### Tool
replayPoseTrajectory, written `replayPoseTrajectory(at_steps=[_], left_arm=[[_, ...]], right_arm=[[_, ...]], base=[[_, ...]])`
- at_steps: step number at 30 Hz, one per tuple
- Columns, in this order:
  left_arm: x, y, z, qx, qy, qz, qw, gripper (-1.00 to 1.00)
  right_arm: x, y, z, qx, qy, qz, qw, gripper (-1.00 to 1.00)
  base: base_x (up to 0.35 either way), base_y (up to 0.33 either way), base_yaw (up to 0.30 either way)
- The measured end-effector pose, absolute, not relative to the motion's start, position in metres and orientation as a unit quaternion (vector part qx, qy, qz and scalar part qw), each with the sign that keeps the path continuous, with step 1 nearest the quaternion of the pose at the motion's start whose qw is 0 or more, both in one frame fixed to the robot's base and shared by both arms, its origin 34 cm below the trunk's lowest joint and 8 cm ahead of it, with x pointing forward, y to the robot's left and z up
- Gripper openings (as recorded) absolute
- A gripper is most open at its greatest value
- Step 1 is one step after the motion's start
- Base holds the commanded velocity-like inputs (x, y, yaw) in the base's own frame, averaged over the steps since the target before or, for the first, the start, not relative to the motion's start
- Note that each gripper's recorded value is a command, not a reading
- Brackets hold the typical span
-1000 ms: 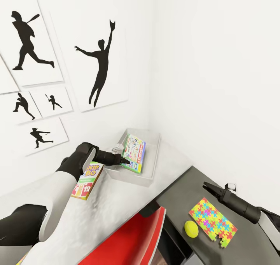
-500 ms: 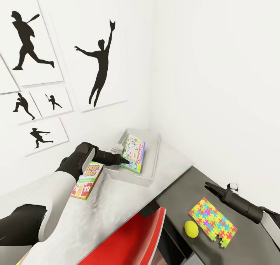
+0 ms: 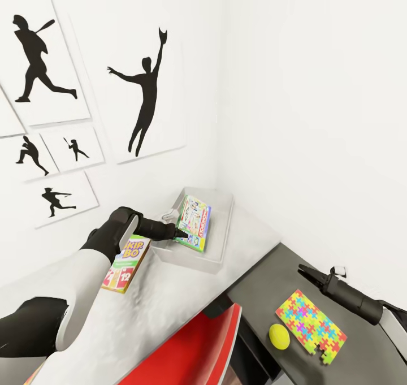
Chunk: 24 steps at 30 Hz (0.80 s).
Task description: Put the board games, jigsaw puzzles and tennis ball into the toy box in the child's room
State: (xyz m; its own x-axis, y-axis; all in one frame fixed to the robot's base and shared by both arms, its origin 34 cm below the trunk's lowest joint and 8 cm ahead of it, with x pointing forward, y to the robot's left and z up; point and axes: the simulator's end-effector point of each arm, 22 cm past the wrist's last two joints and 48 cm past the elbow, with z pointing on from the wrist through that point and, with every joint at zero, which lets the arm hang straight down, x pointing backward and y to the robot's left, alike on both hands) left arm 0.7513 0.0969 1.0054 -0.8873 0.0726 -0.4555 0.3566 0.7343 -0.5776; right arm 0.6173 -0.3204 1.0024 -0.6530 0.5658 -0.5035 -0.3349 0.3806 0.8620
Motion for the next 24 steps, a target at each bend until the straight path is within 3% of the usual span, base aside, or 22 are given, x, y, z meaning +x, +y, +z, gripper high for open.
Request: replayPoseTrajectory(at_steps=[24], left_arm=[[0.7515, 0.0968, 1.0055, 0.118, 0.908, -0.345, 0.206, -1.00]], right_arm=[[0.6174, -0.3219, 1.0028, 0.079, 0.724, 0.550, 0.409, 1.00]], base=[[0.002, 0.000, 0.000]])
